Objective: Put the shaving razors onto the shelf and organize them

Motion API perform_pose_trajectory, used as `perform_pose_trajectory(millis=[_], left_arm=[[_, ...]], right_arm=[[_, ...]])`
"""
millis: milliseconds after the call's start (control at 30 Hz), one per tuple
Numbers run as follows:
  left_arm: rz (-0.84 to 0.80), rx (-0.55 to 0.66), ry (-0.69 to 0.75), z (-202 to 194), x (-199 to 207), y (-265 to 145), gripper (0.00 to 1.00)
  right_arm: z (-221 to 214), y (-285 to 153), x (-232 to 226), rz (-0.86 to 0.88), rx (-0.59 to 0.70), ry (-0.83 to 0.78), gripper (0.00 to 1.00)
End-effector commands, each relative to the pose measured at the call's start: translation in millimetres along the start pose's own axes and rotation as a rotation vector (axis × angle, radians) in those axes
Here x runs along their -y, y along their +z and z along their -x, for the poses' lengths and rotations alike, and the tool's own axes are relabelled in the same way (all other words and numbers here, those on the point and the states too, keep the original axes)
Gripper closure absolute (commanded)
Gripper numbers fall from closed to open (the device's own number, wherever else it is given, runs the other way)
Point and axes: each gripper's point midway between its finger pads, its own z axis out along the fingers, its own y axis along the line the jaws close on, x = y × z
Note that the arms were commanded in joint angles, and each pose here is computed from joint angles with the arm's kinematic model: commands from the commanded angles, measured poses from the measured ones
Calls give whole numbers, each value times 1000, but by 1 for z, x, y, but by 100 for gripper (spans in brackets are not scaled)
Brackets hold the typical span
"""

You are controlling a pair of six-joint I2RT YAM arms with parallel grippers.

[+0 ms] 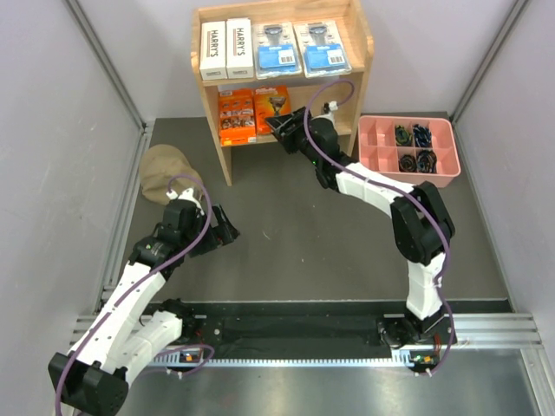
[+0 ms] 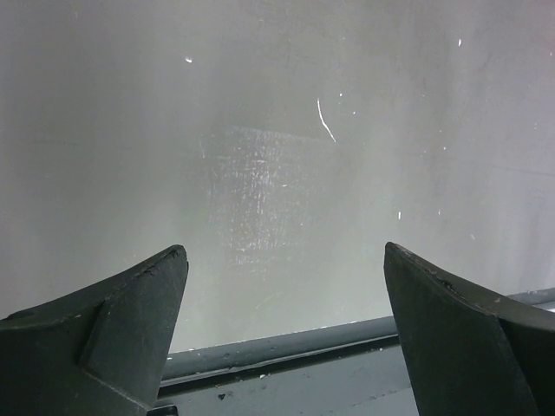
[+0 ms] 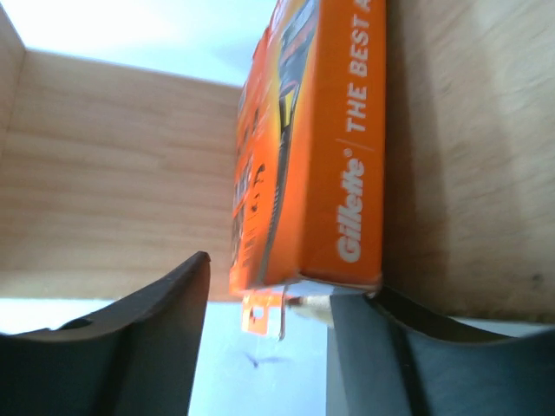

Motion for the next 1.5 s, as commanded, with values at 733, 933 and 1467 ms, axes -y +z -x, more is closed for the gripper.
perform_pose_trajectory(millis=[733, 933, 1467], left_arm=[[-66, 23, 8, 1, 9, -3, 1], [-64, 19, 8, 0, 9, -4, 1], [-97, 48, 33, 14, 21, -6, 1]], right_arm=[[-18, -54, -20, -47, -205, -36, 11], [-17, -55, -30, 9, -209, -49, 7], [-44, -89, -52, 46, -292, -176, 1]])
